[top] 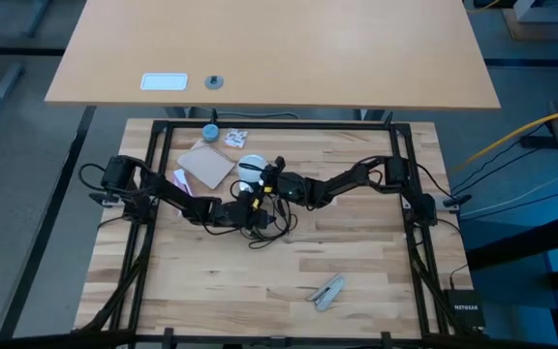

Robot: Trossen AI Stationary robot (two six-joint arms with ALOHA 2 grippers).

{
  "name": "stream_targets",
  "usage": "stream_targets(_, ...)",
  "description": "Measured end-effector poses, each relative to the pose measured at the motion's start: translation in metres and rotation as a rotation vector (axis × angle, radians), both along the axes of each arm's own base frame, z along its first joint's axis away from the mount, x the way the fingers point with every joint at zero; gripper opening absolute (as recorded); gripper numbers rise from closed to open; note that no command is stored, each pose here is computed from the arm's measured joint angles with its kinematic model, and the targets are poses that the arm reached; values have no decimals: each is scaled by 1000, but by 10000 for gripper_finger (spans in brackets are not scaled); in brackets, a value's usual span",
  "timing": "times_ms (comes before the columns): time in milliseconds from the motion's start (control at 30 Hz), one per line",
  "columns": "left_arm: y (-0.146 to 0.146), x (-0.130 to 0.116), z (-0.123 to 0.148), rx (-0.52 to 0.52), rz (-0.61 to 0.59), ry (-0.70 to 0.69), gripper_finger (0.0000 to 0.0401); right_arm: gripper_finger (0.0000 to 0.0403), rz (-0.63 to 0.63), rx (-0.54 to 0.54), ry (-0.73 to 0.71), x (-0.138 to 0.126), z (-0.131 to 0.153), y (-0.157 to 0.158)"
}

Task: Screw lightbulb
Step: Remove the lightbulb from the lamp

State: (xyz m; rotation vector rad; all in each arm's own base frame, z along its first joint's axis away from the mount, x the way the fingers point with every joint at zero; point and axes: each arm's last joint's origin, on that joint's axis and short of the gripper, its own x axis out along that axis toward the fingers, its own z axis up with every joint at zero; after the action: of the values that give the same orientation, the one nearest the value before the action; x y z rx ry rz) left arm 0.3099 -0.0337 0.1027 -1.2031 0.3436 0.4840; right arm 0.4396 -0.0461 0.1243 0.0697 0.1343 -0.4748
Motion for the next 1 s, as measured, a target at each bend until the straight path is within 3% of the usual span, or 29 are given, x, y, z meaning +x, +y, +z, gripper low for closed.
stream_targets(800,0,0,-1,-5,2,6,13,165,-1,4,-4,0,1,0)
stream_targets(1000,-1,0,6,-6,-3,-10,6,165,-2,9,7,0,0,0)
